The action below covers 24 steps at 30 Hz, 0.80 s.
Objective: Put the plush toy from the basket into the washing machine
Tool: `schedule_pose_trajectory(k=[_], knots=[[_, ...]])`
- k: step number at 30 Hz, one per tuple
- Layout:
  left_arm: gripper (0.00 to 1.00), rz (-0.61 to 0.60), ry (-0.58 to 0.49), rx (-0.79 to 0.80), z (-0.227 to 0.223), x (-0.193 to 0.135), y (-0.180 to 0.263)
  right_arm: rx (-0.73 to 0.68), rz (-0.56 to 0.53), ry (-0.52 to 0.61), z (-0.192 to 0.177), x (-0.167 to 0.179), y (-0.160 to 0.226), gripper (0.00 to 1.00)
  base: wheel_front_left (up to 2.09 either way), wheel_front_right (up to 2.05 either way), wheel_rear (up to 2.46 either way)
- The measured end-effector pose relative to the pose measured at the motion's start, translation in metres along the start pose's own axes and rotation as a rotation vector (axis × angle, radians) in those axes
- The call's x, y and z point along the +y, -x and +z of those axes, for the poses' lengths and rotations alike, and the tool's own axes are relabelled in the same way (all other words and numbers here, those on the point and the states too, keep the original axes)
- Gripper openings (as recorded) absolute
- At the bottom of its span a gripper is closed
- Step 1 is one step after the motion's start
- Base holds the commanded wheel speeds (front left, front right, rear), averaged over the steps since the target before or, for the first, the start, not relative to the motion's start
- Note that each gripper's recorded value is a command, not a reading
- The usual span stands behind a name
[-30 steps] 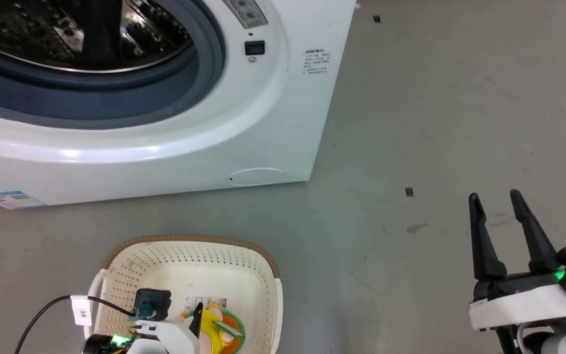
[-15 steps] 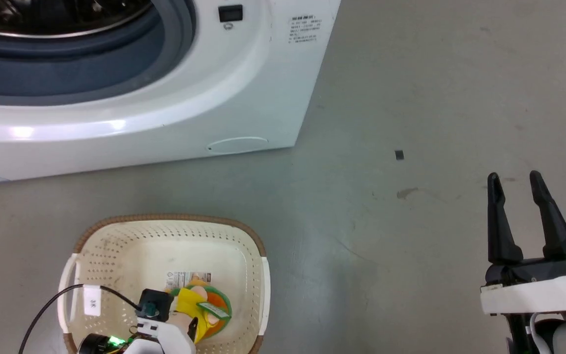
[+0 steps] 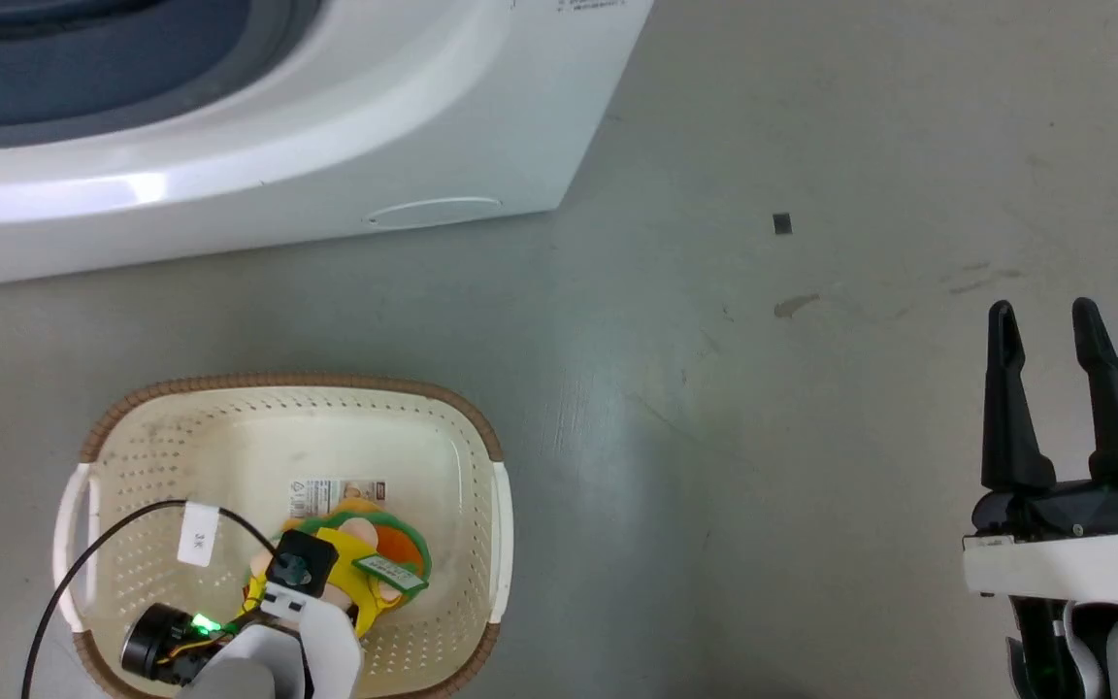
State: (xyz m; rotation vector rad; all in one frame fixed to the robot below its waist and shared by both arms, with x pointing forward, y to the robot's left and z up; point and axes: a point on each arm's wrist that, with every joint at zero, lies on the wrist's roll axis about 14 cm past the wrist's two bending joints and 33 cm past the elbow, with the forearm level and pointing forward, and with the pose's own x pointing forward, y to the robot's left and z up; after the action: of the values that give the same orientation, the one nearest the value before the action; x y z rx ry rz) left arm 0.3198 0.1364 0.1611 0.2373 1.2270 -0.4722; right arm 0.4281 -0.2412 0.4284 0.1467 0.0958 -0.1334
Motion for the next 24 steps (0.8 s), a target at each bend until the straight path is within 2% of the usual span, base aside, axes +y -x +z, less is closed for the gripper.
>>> schedule_pose_trajectory(k=[10,11,12,18,24], knots=[[1.0,-0.032,-0.086,0.101,-0.018,0.003,-0.031,0.03,-0.037,-0.004,-0.021,-0.012,-0.009,1.0,0.0,0.0,0.0],[0.72,-0.038,-0.091,0.109,-0.02,0.003,-0.034,0.036,-0.041,-0.002,-0.024,-0.014,-0.01,1.0,0.0,0.0,0.0],[0.0,-0.048,-0.095,0.116,-0.021,0.001,-0.037,0.043,-0.044,-0.002,-0.027,-0.015,-0.011,1.0,0.0,0.0,0.0],[0.0,-0.084,-0.096,0.162,-0.037,-0.003,-0.044,0.046,-0.056,-0.002,-0.034,-0.019,-0.016,1.0,0.0,0.0,0.0],[0.0,-0.066,-0.082,0.089,-0.024,0.001,-0.032,-0.007,-0.049,-0.021,-0.016,-0.017,-0.017,1.0,0.0,0.0,0.0]])
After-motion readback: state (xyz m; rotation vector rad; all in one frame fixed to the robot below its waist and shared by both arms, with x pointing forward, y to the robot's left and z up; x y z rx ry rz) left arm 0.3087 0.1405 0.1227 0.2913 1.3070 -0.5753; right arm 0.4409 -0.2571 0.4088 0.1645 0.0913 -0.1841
